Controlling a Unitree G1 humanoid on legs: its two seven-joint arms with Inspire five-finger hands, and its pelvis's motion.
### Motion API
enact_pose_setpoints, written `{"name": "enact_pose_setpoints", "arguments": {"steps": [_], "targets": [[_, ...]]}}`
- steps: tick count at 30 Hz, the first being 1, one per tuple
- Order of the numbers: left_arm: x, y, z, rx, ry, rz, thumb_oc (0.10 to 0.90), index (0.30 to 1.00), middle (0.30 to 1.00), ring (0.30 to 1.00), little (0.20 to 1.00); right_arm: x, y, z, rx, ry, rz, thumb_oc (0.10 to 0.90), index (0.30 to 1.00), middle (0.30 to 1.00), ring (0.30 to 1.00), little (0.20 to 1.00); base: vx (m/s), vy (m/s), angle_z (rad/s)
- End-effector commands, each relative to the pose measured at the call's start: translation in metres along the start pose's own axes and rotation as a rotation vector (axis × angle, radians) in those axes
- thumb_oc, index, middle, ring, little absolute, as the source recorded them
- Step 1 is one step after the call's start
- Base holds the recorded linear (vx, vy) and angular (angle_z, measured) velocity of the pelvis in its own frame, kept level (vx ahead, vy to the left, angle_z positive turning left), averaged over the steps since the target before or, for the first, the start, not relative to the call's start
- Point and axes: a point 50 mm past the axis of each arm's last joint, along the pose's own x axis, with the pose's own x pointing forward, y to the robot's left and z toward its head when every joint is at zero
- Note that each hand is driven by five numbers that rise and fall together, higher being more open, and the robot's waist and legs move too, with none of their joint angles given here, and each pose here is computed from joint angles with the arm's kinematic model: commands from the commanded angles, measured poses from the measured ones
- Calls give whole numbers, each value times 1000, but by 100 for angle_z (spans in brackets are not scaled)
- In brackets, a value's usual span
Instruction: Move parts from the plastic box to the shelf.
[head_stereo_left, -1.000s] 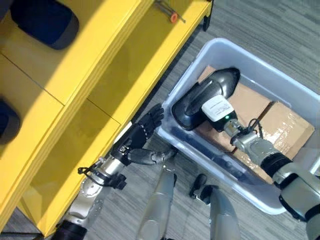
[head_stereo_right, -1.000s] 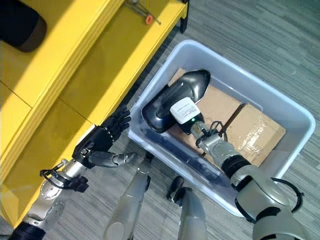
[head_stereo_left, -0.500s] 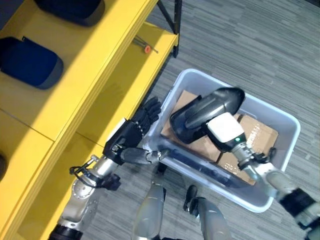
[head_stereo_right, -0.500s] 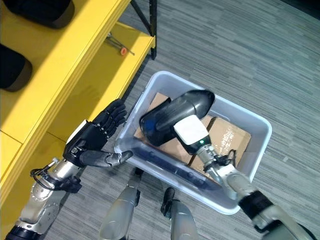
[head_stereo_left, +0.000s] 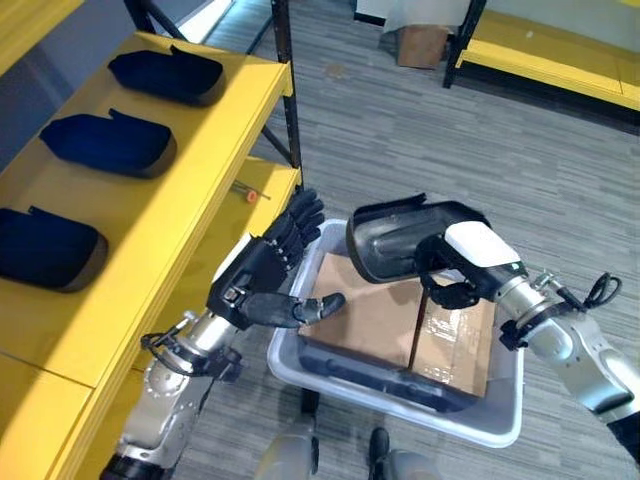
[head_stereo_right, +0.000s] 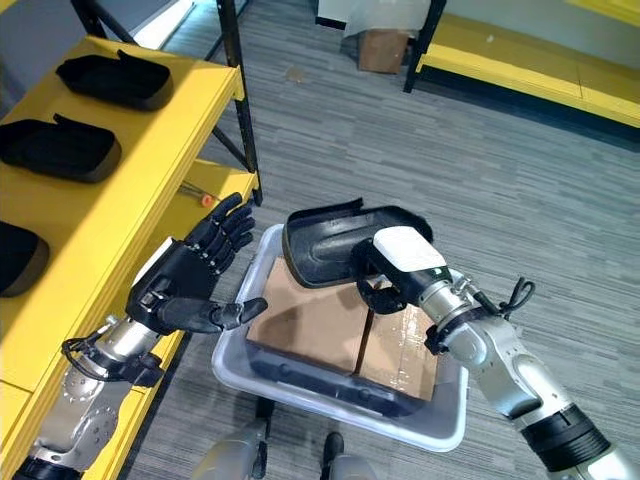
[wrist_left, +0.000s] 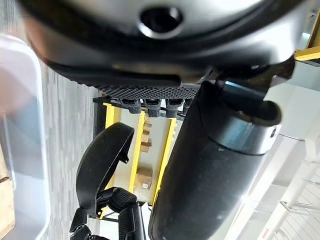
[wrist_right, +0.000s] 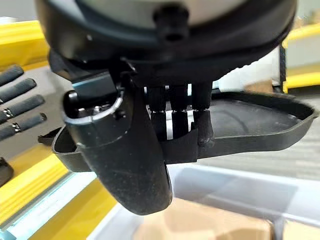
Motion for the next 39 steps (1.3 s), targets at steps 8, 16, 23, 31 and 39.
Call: {"name": "enact_pose_setpoints", "arguments": {"steps": [8,16,23,31,39], "targets": [[41,-20,21,206,-178,-94,900,1000,1000,1000,1000,34,-32,37,147,-177,342,400,300,300,300,300,124,86,-23],[44,-25,11,748,-131,-193,900,1000,1000,1000,1000,41,-30,32,127,-131,455,400,300,300,300,300,8,24,-4],[46,-18,8,1273,-213,-385,900,1000,1000,1000,1000,53,-37,34,91,-108,518,400,300,300,300,300,-9,31,-6],[35,-6,0,1339,-169,-392,900,1000,1000,1000,1000,63,-39,9,59,44,547,400,300,300,300,300,-1,16,-4],[28,2,2,1354,-148,-402,900,1000,1000,1000,1000,65,-49,-1,123,56,513,400,300,300,300,300,0,0,0]]}}
